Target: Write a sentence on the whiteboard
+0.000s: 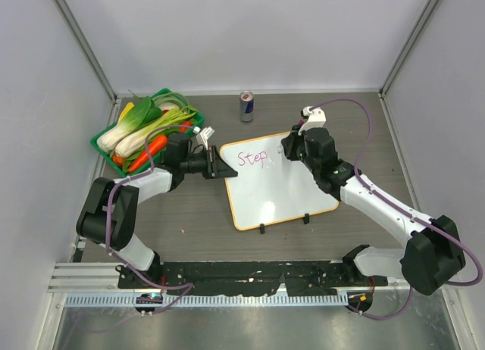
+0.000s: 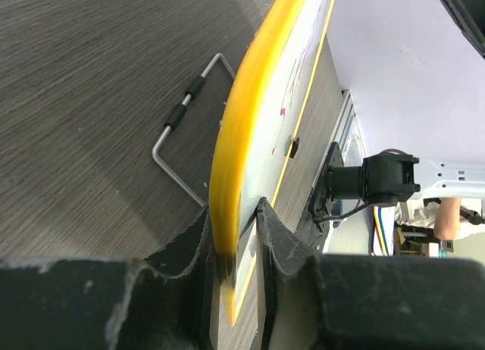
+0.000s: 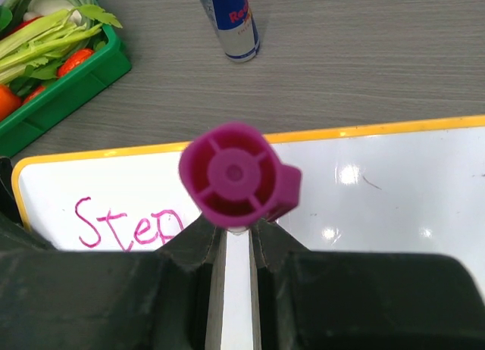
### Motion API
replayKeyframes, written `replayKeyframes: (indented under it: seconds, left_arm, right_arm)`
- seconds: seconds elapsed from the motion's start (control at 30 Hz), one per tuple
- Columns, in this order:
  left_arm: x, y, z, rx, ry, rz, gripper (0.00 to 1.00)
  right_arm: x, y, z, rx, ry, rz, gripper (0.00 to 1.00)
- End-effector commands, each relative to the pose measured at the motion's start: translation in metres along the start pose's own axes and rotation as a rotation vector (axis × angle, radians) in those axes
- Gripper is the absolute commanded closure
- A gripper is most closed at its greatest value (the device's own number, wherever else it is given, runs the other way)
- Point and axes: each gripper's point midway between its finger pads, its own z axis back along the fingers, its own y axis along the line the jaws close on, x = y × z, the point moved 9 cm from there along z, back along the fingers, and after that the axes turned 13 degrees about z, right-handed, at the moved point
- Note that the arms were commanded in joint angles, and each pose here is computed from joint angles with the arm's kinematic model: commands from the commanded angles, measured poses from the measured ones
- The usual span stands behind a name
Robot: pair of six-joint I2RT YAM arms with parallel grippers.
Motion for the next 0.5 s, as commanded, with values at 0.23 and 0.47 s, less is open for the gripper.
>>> replayKeyframes:
  seconds: [0.23,0.47]
  left_arm:
    - [-0.0177,0.0210,-0.0073,0.125,0.031,-0.017,1.00]
    - [-0.0190,0.0219,-0.0069,0.127,0.030,-0.015,1.00]
  right_arm:
    - [-0.0096,0.0005,0.0167,0.029,0.016,0.003,0.98]
    - [-0.0038,0.0070,0.0174,0.069,0.000,-0.009,0.99]
